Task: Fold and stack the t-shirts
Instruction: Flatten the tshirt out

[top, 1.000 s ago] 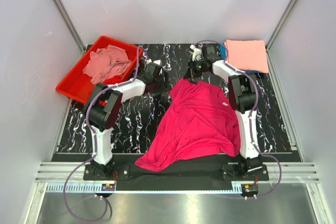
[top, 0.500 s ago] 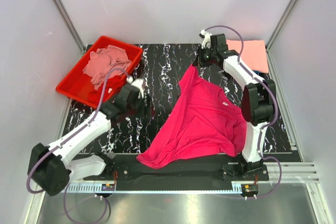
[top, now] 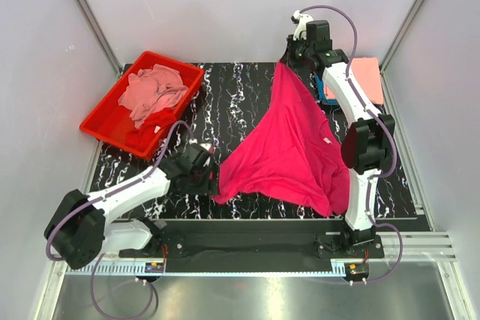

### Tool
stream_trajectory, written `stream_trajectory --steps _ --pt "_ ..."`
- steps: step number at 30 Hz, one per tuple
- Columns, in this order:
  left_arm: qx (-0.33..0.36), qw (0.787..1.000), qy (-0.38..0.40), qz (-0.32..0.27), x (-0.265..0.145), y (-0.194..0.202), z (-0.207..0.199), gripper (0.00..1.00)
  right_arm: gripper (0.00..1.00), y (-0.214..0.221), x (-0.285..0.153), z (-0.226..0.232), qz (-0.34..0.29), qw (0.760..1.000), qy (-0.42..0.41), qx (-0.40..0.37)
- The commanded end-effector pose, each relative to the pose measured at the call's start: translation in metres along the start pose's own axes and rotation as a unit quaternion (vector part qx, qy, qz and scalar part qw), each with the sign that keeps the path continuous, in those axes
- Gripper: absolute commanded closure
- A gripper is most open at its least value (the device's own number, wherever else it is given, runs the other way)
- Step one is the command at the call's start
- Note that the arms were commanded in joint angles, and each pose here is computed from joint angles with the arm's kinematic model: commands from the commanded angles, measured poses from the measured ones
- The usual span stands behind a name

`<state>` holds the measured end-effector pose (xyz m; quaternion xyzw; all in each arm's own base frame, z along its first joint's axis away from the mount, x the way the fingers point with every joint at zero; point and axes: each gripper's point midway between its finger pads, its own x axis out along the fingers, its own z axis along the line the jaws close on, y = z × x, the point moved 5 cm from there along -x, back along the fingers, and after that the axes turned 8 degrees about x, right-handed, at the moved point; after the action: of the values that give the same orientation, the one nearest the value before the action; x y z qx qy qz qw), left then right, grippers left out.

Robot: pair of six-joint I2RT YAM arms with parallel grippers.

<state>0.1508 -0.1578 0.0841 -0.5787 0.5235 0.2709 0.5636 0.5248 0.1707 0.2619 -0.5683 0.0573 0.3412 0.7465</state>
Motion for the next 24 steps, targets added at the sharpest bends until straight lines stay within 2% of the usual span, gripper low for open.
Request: stream_trajectory --steps 1,5,6,9,12,14,19,24 --pt "-0.009 0.999 0.016 -0.039 0.001 -0.006 -0.010 0.28 1.00 -0.001 0.006 -0.019 0.005 0.999 0.039 -0.018" --pt "-0.025 0.998 -0.051 -0.033 0.005 -0.008 0.004 0.31 1.00 0.006 0.009 -0.023 0.011 0.999 0.035 -0.013" --pt "-0.027 0.996 -0.080 -0.043 0.004 -0.010 0.011 0.31 1.00 0.005 0.006 -0.020 0.009 0.999 0.031 -0.016" --pt "-0.019 0.991 -0.097 -0.088 -0.009 -0.028 0.014 0.32 1.00 0.008 0.004 -0.020 0.009 1.000 0.023 -0.020" --pt "-0.026 0.990 -0.074 -0.115 -0.025 -0.055 0.020 0.30 1.00 0.010 0.003 -0.019 0.011 0.999 0.022 -0.021" --pt "-0.056 0.992 -0.045 -0.106 -0.023 -0.065 0.031 0.31 1.00 0.010 0.002 -0.018 0.010 1.000 0.020 -0.021" --pt "-0.043 0.993 -0.049 -0.097 -0.016 -0.089 0.039 0.34 1.00 0.011 -0.002 -0.015 0.009 1.000 0.009 -0.020" --pt "-0.058 0.994 0.016 -0.090 -0.004 -0.104 0.043 0.39 1.00 0.015 -0.004 -0.014 0.009 1.000 0.000 -0.025"
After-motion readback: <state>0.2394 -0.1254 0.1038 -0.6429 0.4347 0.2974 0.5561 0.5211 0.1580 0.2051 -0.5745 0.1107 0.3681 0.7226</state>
